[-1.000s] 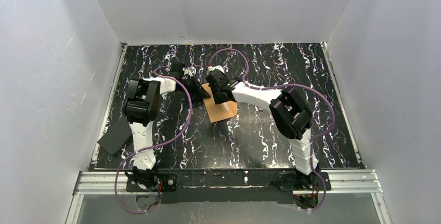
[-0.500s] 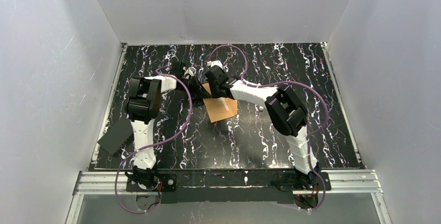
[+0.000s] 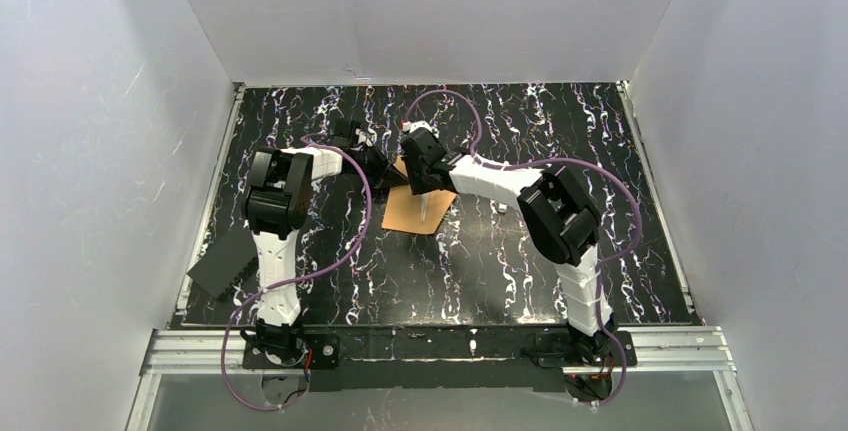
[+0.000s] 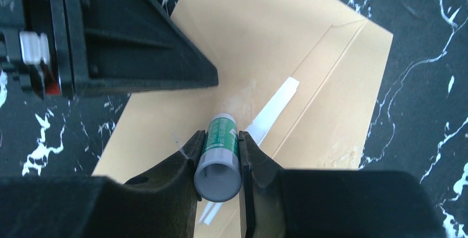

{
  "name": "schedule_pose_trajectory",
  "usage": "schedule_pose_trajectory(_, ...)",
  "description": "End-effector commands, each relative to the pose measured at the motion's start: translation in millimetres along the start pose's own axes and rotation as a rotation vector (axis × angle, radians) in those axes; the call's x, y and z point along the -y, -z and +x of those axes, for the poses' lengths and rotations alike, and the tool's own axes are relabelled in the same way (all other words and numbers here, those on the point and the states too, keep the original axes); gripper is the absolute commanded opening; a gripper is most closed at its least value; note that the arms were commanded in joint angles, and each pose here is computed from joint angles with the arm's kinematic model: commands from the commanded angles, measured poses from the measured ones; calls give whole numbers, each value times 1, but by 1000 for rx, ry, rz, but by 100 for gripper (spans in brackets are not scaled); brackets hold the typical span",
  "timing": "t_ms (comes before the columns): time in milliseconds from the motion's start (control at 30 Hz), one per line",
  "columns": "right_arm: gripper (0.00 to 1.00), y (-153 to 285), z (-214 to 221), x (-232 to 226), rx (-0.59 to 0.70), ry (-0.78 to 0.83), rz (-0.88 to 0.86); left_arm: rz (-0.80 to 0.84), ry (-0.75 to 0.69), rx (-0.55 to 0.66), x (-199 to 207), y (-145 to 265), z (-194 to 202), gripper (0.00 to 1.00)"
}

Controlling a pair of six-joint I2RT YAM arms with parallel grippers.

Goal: Place the letter into the envelope and seal it

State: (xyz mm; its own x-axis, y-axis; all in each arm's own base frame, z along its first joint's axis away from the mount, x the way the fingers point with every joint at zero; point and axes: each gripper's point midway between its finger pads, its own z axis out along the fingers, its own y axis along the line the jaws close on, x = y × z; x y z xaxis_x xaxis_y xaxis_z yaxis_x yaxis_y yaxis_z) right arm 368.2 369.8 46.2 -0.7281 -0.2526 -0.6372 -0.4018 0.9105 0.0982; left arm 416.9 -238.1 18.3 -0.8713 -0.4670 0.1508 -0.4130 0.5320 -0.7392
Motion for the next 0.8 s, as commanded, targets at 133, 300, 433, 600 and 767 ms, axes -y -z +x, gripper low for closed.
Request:
schedule_pose_trajectory(133, 1, 24, 73, -7, -236, 94, -74, -158, 68, 137, -39, -7, -23, 0)
schedule_pose_trajectory(300, 1, 27, 80, -12, -254, 152, -103, -159, 70, 135, -40, -8, -23, 0)
schedule_pose_trajectory(433, 1, 22, 80, 0, -255, 161, -32, -164, 62, 129, -41, -8, -22, 0)
schedule_pose_trajectory(600, 1, 3, 68, 26, -227, 117, 71, -152, 46, 88, -40, -11, -18, 0)
schedule_pose_trajectory(767, 1, -17, 47, 39, -179, 112, 88, -144, 37, 71, -38, -13, -17, 0)
